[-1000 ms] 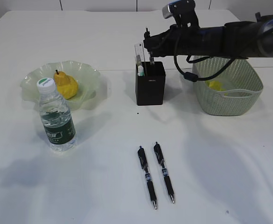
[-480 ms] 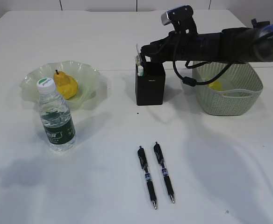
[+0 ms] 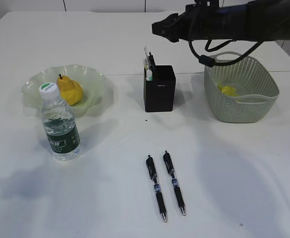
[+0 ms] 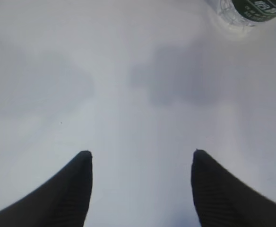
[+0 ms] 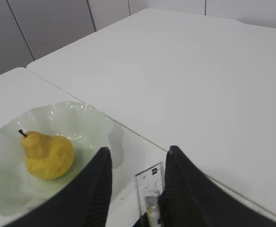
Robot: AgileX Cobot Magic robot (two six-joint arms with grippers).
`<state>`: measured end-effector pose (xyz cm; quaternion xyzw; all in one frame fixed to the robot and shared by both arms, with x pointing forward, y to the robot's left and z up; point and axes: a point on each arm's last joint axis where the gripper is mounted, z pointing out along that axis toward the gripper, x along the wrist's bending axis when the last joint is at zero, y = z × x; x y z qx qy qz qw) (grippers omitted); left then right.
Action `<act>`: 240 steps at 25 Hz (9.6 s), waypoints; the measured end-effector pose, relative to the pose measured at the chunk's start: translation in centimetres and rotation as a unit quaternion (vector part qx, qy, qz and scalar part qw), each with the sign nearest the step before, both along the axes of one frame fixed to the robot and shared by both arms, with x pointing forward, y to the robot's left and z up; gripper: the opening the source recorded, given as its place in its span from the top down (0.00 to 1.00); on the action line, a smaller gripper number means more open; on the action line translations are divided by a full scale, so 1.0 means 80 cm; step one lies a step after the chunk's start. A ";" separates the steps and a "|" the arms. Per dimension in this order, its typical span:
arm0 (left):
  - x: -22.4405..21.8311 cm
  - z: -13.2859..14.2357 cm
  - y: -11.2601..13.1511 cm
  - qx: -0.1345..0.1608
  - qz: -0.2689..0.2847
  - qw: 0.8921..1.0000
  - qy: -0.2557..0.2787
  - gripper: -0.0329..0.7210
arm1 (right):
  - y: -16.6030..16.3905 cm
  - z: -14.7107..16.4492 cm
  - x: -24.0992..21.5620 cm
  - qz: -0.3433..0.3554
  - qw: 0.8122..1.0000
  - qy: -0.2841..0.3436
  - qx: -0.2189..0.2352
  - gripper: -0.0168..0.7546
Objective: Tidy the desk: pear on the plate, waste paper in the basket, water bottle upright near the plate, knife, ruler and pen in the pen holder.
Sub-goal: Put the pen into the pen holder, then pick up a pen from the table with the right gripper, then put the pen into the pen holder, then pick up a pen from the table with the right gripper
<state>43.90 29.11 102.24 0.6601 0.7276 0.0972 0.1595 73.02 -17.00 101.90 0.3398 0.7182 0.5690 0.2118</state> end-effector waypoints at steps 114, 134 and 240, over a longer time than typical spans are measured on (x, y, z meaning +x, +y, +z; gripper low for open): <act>0.006 0.003 0.001 0.004 0.001 1.000 -0.031 0.34 | 0.112 -0.153 -0.138 -0.179 0.758 0.536 -0.325 0.80; 0.004 0.002 0.001 0.004 0.000 1.000 -0.021 0.34 | 0.094 -0.049 -0.150 -0.124 0.803 0.456 -0.363 0.80; 0.003 0.001 0.004 0.022 -0.008 1.000 -0.013 0.34 | 0.066 0.069 -0.171 -0.116 0.874 0.418 -0.218 0.63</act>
